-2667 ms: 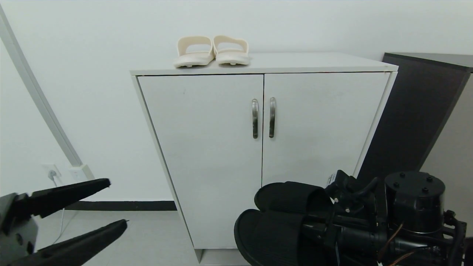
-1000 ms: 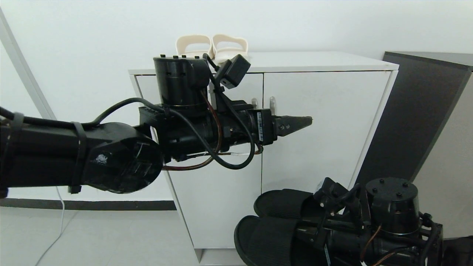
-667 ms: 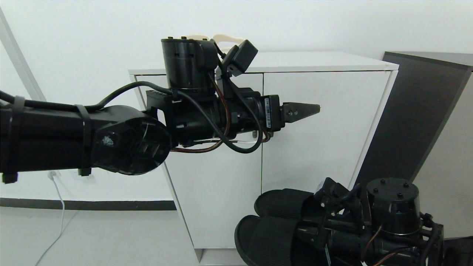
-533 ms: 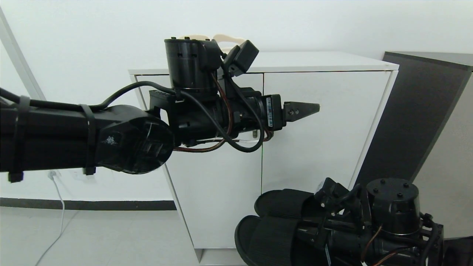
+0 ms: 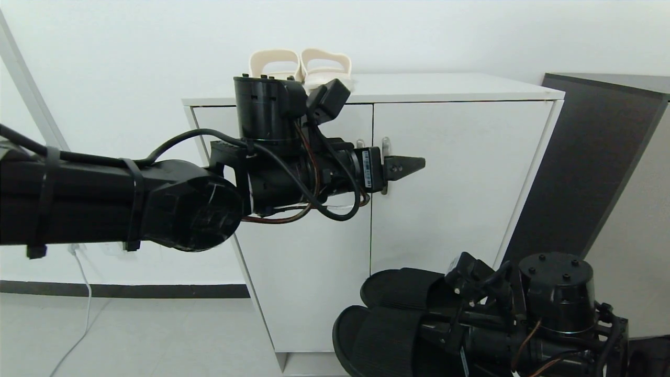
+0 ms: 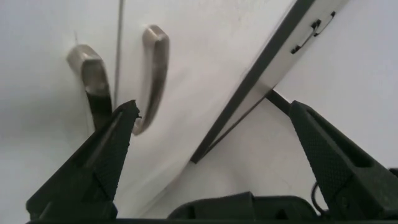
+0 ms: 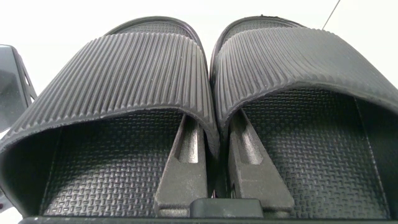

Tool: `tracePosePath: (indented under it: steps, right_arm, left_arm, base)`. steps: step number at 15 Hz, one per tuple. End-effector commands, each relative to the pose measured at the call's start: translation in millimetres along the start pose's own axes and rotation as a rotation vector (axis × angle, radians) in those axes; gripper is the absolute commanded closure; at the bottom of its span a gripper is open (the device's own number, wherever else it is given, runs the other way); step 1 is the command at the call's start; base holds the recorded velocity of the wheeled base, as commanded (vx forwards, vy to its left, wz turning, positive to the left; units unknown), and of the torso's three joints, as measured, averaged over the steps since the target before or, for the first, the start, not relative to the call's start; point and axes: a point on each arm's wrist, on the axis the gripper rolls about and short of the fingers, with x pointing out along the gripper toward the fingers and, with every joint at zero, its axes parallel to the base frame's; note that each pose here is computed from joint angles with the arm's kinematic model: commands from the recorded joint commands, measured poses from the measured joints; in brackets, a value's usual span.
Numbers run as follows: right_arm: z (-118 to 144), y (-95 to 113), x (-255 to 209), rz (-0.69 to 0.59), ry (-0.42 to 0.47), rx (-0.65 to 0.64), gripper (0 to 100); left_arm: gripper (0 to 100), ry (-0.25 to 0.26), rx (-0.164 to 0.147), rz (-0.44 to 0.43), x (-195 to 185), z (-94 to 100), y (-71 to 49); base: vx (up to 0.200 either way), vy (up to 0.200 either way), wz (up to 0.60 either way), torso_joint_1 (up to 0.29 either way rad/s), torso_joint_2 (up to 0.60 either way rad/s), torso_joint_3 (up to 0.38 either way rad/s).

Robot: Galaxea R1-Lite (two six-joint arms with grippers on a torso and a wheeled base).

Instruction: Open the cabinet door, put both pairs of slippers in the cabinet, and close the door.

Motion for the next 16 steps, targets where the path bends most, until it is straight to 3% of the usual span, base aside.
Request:
tracePosePath:
  steps: [1,6,12,13,16]
  right_arm:
    - [0,0,0,0.000,0.000,0.000,100]
    - [0,0,0,0.000,0.002,0.000,100]
    - [-2,0,2,0.001,0.010,0.003,100]
    - [-3,-1,2,0.001,0.012,0.003,100]
    - [-5,0,1,0.003,0.019,0.004,100]
  left_arm:
    - [0,0.008,-0.005,0.012,6,-3.6,6.3]
    - [0,-0.006,-0.009,0.058,31,-4.8,30.8]
    - [0,-0.006,-0.051,0.044,51,-9.0,35.8]
    - [100,-0.008,-0.058,0.042,50,-9.1,35.6]
    - [100,0.030,-0.070,0.028,47,-18.5,34.8]
  base:
    - [0.000,0.000,0.00,0.000,0.00,0.000]
    - [0.000,0.000,0.00,0.000,0.00,0.000]
    - [0.000,0.000,0.00,0.000,0.00,0.000]
    - [0.000,0.000,0.00,0.000,0.00,0.000]
    - [0.000,0.000,0.00,0.000,0.00,0.000]
